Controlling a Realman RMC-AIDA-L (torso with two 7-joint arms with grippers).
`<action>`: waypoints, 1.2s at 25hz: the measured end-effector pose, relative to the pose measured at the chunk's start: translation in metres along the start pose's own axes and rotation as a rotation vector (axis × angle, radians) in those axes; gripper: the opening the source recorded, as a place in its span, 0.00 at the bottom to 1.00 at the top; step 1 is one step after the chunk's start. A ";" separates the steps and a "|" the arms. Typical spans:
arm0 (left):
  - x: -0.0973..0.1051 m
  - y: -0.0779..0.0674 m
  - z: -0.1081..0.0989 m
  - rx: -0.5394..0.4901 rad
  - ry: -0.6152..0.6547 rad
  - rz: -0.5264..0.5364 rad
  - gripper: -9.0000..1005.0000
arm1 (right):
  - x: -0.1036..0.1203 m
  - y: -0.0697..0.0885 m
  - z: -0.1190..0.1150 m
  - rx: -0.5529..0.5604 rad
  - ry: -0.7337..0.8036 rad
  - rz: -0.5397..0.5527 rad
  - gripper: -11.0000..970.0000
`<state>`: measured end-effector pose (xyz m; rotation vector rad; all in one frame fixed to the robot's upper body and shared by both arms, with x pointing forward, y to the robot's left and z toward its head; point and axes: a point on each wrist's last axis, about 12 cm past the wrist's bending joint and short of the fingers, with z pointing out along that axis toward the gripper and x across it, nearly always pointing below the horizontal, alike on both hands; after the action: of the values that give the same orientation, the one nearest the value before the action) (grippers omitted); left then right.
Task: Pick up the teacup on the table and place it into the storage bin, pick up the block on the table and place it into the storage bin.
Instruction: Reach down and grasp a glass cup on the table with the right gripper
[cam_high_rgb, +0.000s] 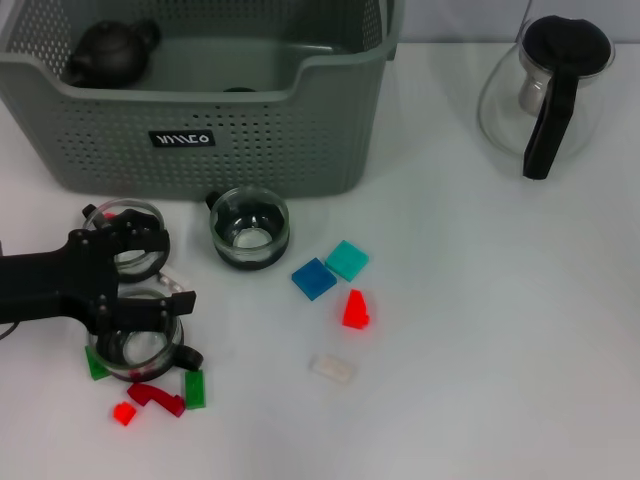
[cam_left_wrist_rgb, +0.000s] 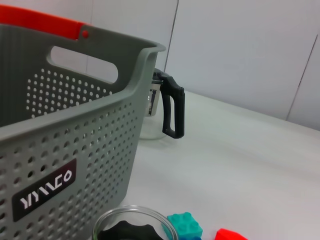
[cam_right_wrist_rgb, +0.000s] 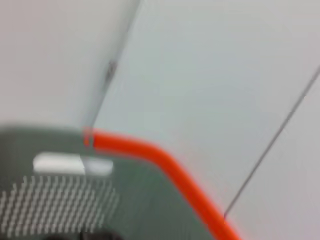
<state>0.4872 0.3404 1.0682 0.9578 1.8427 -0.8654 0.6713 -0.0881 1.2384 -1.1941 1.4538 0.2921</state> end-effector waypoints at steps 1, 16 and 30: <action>0.000 0.000 0.000 0.000 0.000 0.000 0.93 | -0.004 0.002 -0.010 -0.019 -0.023 0.004 0.59; -0.003 0.003 -0.004 0.002 0.007 0.015 0.93 | 0.001 0.078 -0.046 -0.534 0.378 -0.018 0.58; -0.002 0.004 -0.005 -0.008 0.008 0.014 0.93 | 0.019 0.123 0.018 -0.629 0.544 -0.187 0.58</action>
<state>0.4892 0.3457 1.0710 0.9694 1.8428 -0.8465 0.5897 -0.0290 1.1632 -2.0236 1.7571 0.3214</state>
